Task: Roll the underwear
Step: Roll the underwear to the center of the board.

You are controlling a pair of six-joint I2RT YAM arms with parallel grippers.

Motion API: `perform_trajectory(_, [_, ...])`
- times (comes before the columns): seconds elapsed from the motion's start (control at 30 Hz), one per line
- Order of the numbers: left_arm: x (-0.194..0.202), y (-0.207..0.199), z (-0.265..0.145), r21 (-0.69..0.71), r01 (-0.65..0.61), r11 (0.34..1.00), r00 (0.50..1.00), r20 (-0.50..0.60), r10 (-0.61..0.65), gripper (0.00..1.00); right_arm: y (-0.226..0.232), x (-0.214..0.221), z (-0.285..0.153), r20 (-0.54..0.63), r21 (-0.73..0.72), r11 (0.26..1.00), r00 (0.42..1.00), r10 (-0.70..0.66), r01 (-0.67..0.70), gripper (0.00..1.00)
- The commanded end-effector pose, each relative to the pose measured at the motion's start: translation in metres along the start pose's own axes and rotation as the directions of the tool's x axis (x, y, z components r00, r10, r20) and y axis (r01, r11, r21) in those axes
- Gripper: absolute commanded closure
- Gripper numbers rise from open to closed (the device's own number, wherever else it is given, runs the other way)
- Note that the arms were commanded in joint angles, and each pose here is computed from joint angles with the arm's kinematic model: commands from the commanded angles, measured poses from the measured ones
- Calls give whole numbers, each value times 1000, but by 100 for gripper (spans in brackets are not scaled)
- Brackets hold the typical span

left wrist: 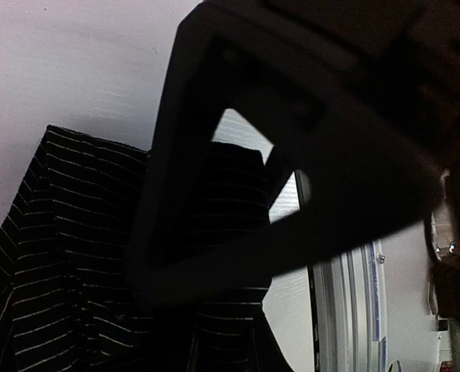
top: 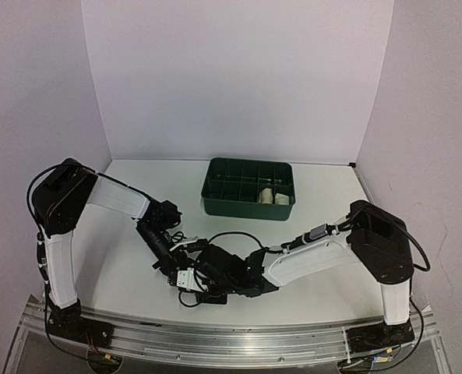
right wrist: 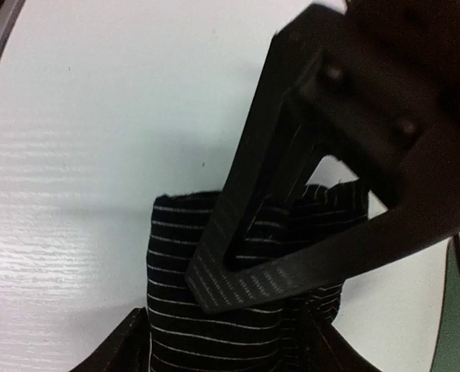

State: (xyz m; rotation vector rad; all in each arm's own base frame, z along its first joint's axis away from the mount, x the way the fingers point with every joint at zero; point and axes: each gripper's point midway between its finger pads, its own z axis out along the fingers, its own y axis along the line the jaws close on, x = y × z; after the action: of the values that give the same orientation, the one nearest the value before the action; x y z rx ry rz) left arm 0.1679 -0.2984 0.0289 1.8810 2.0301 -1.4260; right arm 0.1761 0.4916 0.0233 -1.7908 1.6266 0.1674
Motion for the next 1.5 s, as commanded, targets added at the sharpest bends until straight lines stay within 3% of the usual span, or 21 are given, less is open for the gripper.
perform_trajectory(0.0, [67, 12, 14, -58, 137, 989, 959, -242, -147, 100, 0, 10, 2, -57, 0, 1000, 998, -25, 25, 49])
perform_trajectory(0.17, [67, 14, 14, -63, 140, 988, 960, -236, -151, 100, 5, 8, -3, -52, -32, 999, 998, 23, -25, 90])
perform_trajectory(0.2, [62, 15, 11, -72, 130, 989, 966, -215, -143, 94, 10, 8, -5, -52, -58, 997, 998, 40, -43, 94])
perform_trajectory(0.27, [49, 17, 0, -96, 102, 990, 981, -153, -116, 73, 19, 9, -9, -65, -114, 990, 995, 79, -86, 100])
perform_trajectory(0.33, [31, 15, -19, -130, 44, 991, 997, -57, -52, 57, 31, 15, -11, -93, -179, 972, 986, 138, -153, 100])
perform_trajectory(0.4, [18, 8, -38, -178, -38, 983, 999, 17, 42, 50, 42, 24, -11, -137, -243, 932, 961, 241, -268, 100])
perform_trajectory(0.57, [18, -10, -59, -304, -205, 930, 975, 17, 221, 49, 69, 50, -1, -306, -378, 731, 822, 481, -569, 100])
perform_trajectory(0.67, [17, -14, -63, -364, -272, 891, 954, 17, 298, 49, 72, 62, 8, -417, -374, 575, 685, 597, -728, 100])
perform_trajectory(0.77, [2, -17, -67, -419, -369, 830, 912, 8, 410, 46, 73, 68, 14, -472, -370, 487, 612, 634, -791, 100])
perform_trajectory(0.93, [-21, -17, -56, -468, -566, 678, 806, -141, 575, 45, 71, 78, 18, -558, -363, 323, 481, 676, -874, 100])
perform_trajectory(1.07, [-18, -14, -41, -424, -671, 608, 731, -240, 639, 43, 67, 81, 22, -585, -362, 256, 432, 687, -897, 100])
perform_trajectory(1.17, [-6, -10, -28, -379, -709, 595, 702, -294, 649, 41, 62, 82, 25, -595, -358, 222, 404, 694, -907, 100])
perform_trajectory(1.47, [8, 10, -19, -389, -686, 615, 727, -342, 595, 47, 54, 76, 28, -585, -368, 208, 400, 705, -906, 100])
